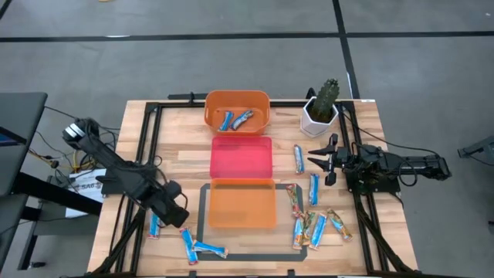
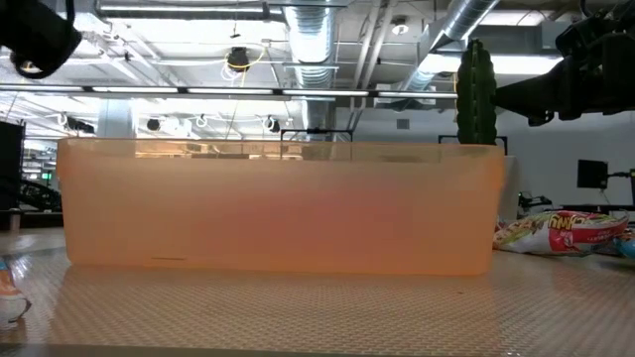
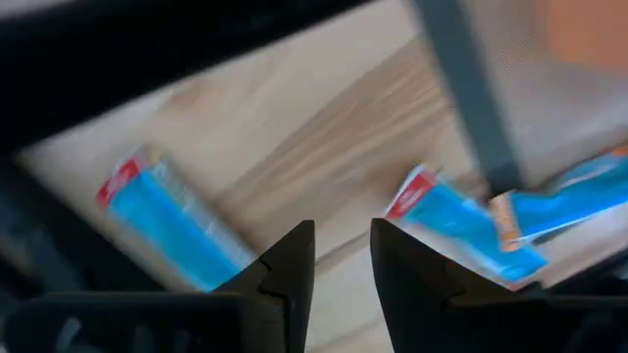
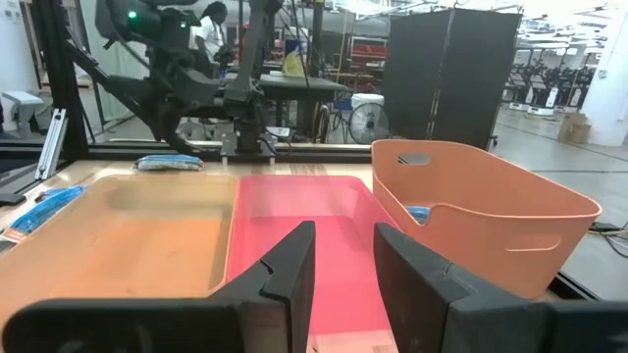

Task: Pick and place Granola Bars by type
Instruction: Put the red granola bar into the red bin

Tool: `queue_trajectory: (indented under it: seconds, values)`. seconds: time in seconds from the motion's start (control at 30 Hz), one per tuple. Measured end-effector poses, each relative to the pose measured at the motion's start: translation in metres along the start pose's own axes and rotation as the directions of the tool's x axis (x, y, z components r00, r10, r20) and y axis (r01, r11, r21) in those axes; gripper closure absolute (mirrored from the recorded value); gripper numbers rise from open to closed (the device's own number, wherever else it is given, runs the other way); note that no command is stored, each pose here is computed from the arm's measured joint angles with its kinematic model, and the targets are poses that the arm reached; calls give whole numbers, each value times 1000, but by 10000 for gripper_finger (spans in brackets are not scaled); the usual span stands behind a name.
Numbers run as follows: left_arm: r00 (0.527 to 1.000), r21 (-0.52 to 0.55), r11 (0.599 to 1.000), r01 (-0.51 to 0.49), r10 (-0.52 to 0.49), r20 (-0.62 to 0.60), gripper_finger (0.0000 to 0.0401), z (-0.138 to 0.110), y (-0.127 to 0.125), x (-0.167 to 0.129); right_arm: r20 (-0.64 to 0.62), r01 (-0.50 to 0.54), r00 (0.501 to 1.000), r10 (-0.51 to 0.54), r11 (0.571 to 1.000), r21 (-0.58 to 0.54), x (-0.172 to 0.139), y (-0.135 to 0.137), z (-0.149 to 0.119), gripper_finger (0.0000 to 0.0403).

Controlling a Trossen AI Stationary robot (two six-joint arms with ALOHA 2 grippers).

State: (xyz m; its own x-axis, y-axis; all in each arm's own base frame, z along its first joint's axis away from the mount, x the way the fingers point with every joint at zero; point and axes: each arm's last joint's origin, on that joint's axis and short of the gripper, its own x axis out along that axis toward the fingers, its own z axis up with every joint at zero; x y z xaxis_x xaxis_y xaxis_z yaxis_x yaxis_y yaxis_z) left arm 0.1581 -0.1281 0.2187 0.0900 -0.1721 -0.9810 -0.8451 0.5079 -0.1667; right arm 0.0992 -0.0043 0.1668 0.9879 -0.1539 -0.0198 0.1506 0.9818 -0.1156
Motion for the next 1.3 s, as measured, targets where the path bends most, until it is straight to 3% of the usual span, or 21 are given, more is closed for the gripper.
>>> queue_trajectory:
  seconds: [0.17, 0.33, 0.67, 0.8, 0.97, 1.3]
  values:
    - [974, -69, 981, -183, 171, -150, 308, -1, 1, 16, 0, 0, 1000, 0, 1000, 0, 0, 0, 0, 301]
    - [928, -112, 943, -312, 277, -250, 308, -3, 7, 26, 0, 0, 1000, 0, 1000, 0, 0, 0, 0, 301]
    - [876, -144, 888, -436, 382, -294, 266, -3, 16, 27, 0, 0, 1000, 0, 1000, 0, 0, 0, 0, 301]
    - [857, -162, 876, -455, 381, -347, 230, -1, 21, 35, 0, 0, 1000, 0, 1000, 0, 0, 0, 0, 301]
    - [880, -197, 899, -392, 303, -365, 196, 5, 23, 52, 0, 0, 1000, 0, 1000, 0, 0, 0, 0, 301]
    - [894, -219, 903, -369, 281, -349, 185, 13, 35, 70, 0, 0, 1000, 0, 1000, 0, 0, 0, 0, 301]
